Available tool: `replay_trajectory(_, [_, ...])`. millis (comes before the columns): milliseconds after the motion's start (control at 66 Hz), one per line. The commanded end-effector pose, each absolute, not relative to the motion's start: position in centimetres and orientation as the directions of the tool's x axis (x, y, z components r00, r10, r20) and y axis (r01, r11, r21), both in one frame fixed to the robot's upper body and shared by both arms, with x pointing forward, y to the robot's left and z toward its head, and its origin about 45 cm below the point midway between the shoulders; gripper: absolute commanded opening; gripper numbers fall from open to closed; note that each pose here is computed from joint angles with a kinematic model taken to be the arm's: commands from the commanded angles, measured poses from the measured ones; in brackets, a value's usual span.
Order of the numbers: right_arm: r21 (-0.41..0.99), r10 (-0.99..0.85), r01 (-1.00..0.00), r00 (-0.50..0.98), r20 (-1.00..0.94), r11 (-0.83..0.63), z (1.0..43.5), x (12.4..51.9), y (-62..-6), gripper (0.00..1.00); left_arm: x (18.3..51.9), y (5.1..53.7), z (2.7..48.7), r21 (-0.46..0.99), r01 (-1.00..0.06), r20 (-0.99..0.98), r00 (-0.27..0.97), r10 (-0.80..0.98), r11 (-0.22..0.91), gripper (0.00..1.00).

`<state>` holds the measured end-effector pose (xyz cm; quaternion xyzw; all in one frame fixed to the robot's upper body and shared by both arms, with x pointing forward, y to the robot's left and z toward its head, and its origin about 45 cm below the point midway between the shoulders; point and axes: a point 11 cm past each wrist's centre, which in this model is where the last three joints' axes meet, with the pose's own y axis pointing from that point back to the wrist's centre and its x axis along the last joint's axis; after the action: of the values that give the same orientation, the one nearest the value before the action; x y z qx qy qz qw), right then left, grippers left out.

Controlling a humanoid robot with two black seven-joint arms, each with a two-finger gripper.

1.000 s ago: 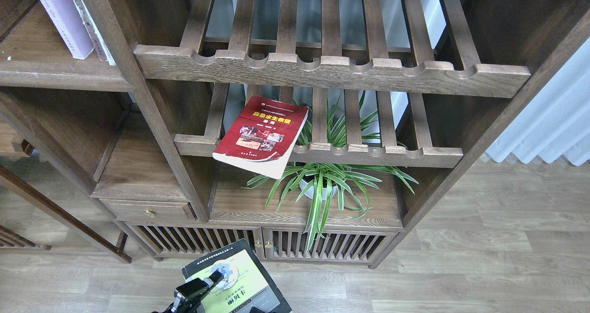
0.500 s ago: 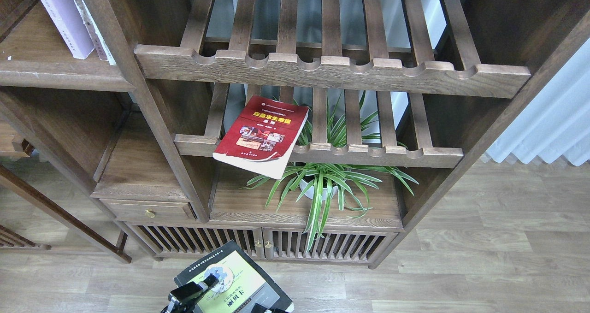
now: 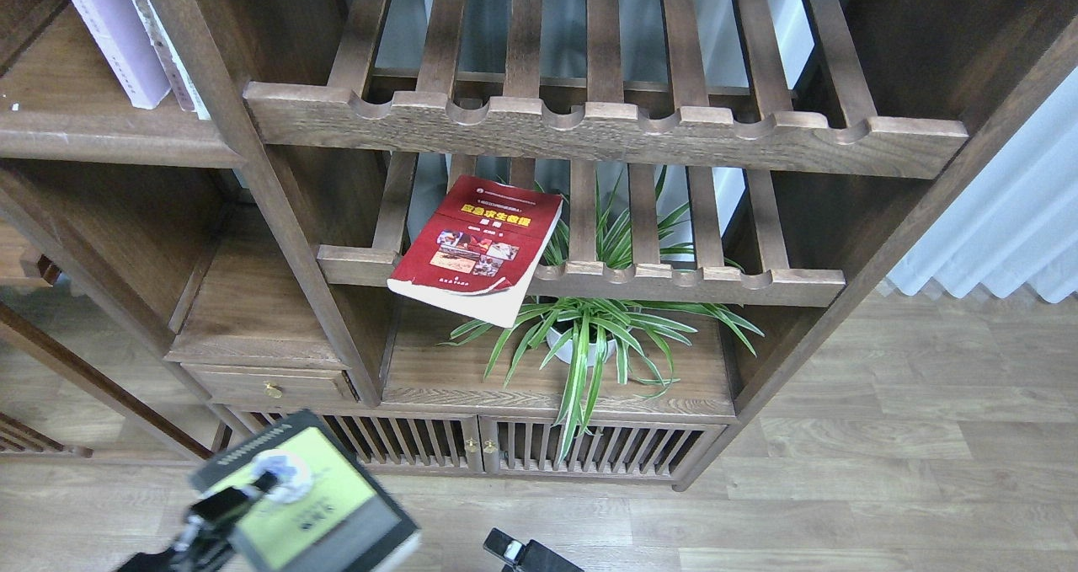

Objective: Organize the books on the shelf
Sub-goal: 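Carry the grey-white book away from the shelf with the left gripper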

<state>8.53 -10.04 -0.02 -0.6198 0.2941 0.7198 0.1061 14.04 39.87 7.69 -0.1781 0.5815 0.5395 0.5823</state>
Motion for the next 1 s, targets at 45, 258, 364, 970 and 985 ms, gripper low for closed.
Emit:
replay_trajectory(45, [0.308,-0.223,-0.504,-0.224,-0.949,-0.807,-0.5,7.9,-9.9,0.99,15.4,44.5,12.8,0.355,-0.896,-0.842,-0.181,0.509,0.268,0.08])
replay_trajectory(258, [0.312,-0.227,-0.499,-0.225,-0.948,-0.809,-0.7,8.0,-9.8,0.99,17.5,47.4,19.0,0.256,-0.935,-0.794,-0.06,0.605,0.244,0.08])
replay_trajectory(364, [0.32,-0.235,-0.496,-0.228,-0.945,-0.807,-0.9,7.9,-10.0,0.99,18.4,50.0,23.0,0.215,-0.954,-0.734,-0.016,0.679,0.21,0.07])
replay_trajectory(970, [0.333,-0.236,-0.485,-0.251,-0.939,-0.808,-1.4,7.1,-9.5,0.99,21.7,54.6,33.9,-0.064,-0.993,-0.58,0.115,0.806,0.095,0.07])
replay_trajectory(985, [0.334,-0.236,-0.485,-0.252,-0.938,-0.808,-1.4,7.0,-9.5,0.99,21.7,54.6,33.9,-0.066,-0.993,-0.581,0.116,0.805,0.096,0.07])
